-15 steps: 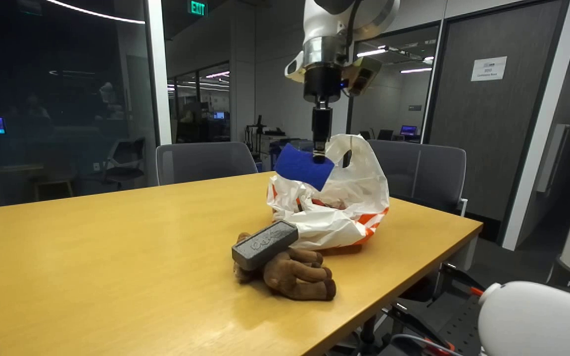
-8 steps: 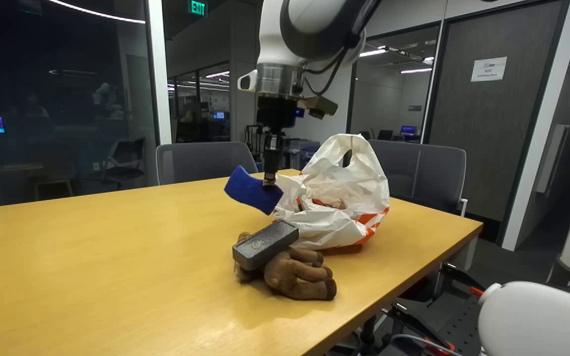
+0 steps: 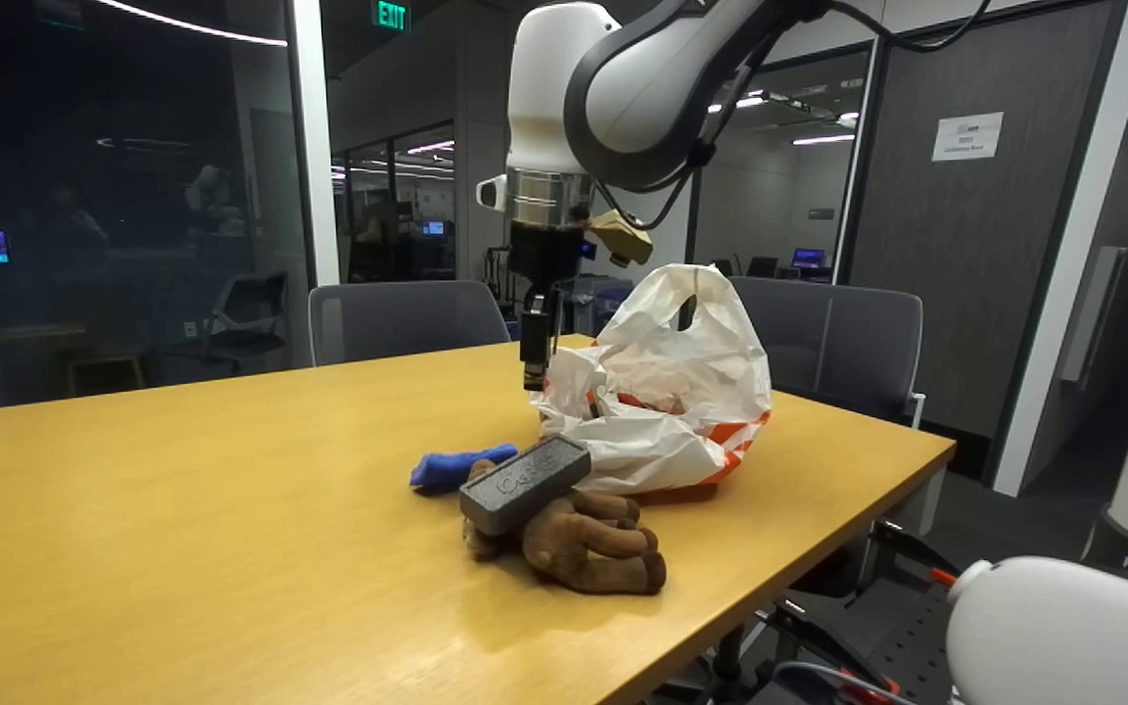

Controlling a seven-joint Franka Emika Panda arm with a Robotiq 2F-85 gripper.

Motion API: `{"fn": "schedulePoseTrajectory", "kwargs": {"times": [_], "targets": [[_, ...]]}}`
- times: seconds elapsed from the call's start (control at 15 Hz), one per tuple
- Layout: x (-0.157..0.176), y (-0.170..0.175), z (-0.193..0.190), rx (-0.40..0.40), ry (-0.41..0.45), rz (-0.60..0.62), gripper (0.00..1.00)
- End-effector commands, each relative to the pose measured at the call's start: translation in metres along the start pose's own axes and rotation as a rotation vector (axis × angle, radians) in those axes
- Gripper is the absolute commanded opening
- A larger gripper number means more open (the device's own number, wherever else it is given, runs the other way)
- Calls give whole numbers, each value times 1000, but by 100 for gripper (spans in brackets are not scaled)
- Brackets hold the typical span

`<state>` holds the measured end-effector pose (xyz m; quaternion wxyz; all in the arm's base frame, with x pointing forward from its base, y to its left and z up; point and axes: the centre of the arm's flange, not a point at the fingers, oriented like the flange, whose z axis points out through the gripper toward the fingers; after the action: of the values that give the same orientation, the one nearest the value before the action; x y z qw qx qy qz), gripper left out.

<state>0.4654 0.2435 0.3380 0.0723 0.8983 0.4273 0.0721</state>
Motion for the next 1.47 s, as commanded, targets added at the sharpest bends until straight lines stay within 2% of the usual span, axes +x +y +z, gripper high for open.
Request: {"fn": "schedulePoseTrajectory", "kwargs": {"times": [0.0, 0.07, 0.27, 0.4, 0.6, 0.73, 0.93, 1.07, 1.27, 1.4], "targets": [[-17, 31, -32, -62, -29, 111, 94], [-28, 42, -35, -80, -57, 140, 100], [-62, 73, -32, -119, -175, 243, 100], [-87, 93, -19, -92, -273, 309, 100], [-115, 104, 13, 38, -396, 358, 100], [-125, 110, 30, 84, -387, 388, 100], [-135, 127, 52, 97, -349, 437, 100], [-136, 136, 59, 78, -249, 438, 100], [-129, 146, 65, 141, -93, 436, 100], [-124, 147, 68, 187, -22, 453, 100]]}}
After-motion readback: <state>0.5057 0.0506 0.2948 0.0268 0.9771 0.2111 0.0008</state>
